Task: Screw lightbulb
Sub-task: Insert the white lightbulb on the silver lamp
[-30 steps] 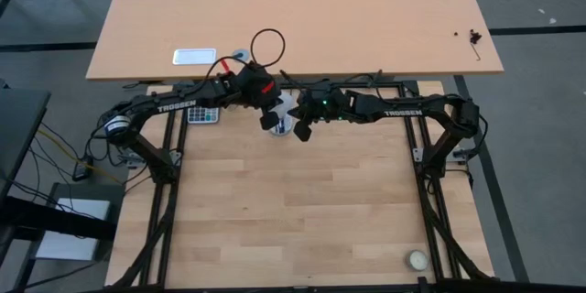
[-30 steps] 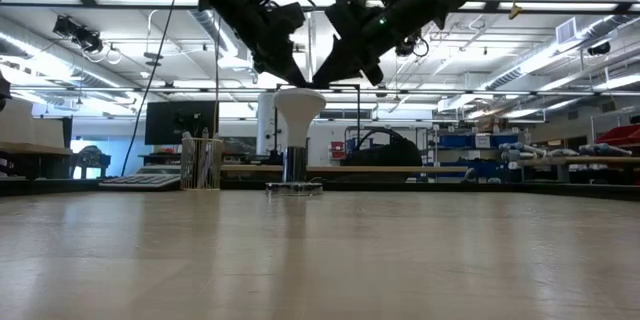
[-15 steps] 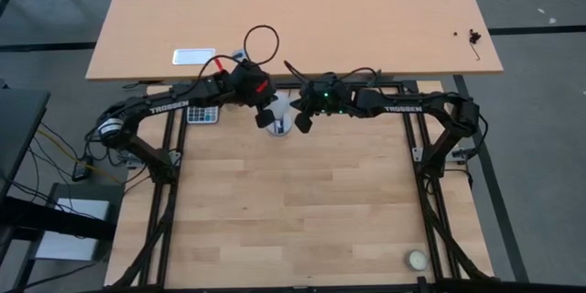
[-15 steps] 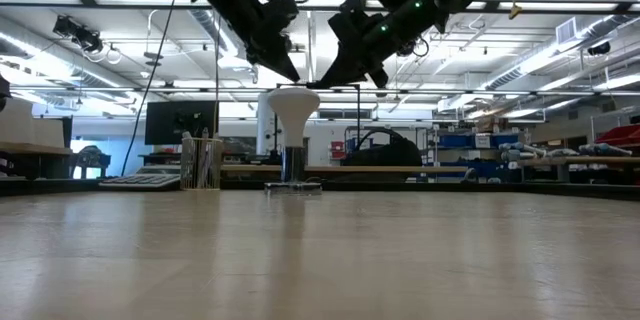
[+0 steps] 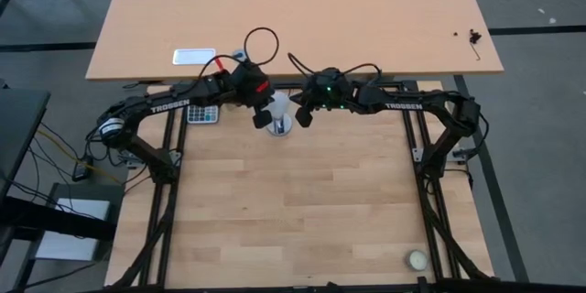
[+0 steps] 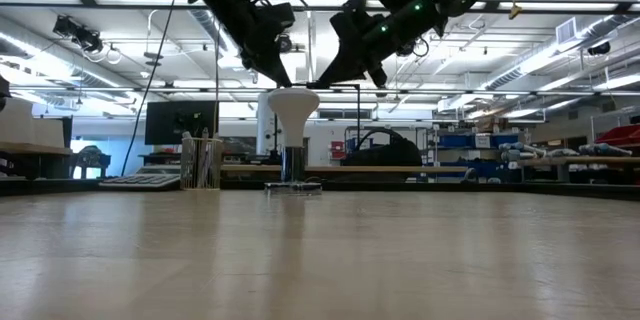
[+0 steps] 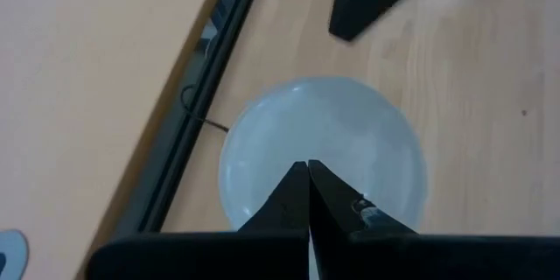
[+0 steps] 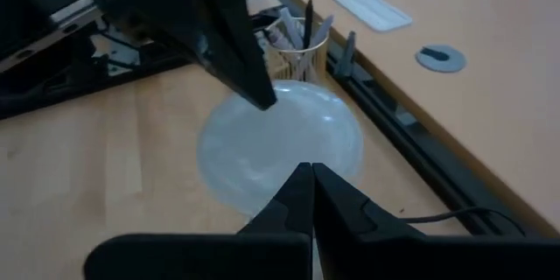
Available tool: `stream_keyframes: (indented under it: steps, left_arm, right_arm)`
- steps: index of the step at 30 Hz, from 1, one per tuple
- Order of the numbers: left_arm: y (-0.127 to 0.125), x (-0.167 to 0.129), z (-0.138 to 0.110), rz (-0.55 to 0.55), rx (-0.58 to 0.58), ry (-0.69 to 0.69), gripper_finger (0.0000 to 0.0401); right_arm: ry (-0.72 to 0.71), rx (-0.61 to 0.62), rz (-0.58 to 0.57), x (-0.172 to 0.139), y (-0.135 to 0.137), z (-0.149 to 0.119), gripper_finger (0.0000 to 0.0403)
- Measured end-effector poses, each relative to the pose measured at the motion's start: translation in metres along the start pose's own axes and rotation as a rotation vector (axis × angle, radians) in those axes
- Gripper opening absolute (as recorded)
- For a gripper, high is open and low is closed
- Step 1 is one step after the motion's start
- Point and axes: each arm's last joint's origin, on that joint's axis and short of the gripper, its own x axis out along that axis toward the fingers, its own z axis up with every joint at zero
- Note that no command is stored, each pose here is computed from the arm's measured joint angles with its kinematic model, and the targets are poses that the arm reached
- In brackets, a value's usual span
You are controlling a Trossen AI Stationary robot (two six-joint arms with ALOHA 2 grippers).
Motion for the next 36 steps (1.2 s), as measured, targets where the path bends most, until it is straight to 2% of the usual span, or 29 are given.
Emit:
stream_keyframes:
  steps: [5, 15, 19, 23, 25, 32, 36]
  left_arm:
    - [0.003, 0.000, -0.002, 0.004, -0.009, 0.015, 0.0000]
    - [0.004, 0.009, -0.002, 0.006, -0.012, 0.030, 0.0000]
    - [0.004, 0.009, -0.002, 0.009, -0.012, 0.030, 0.0000]
    - [0.004, 0.010, -0.002, 0.005, -0.013, 0.025, 0.0000]
    - [0.004, 0.010, -0.002, 0.005, -0.013, 0.025, 0.0000]
    - [0.004, 0.010, -0.003, 0.003, -0.013, 0.031, 0.0000]
    - [0.004, 0.010, -0.003, 0.003, -0.013, 0.031, 0.0000]
  right_arm:
    - [0.018, -0.012, -0.001, 0.011, -0.009, -0.007, 0.0011]
    - [0.025, -0.008, 0.022, 0.018, -0.007, -0.012, 0.0011]
    - [0.044, 0.018, 0.093, 0.018, -0.003, -0.013, 0.0011]
    - [0.064, 0.011, 0.213, 0.017, 0.009, -0.015, 0.0011]
    - [0.065, -0.002, 0.229, 0.017, 0.014, -0.015, 0.0011]
    - [-0.027, -0.023, -0.014, 0.016, 0.007, -0.007, 0.0011]
    - [-0.026, -0.018, -0.060, 0.017, -0.003, -0.007, 0.0011]
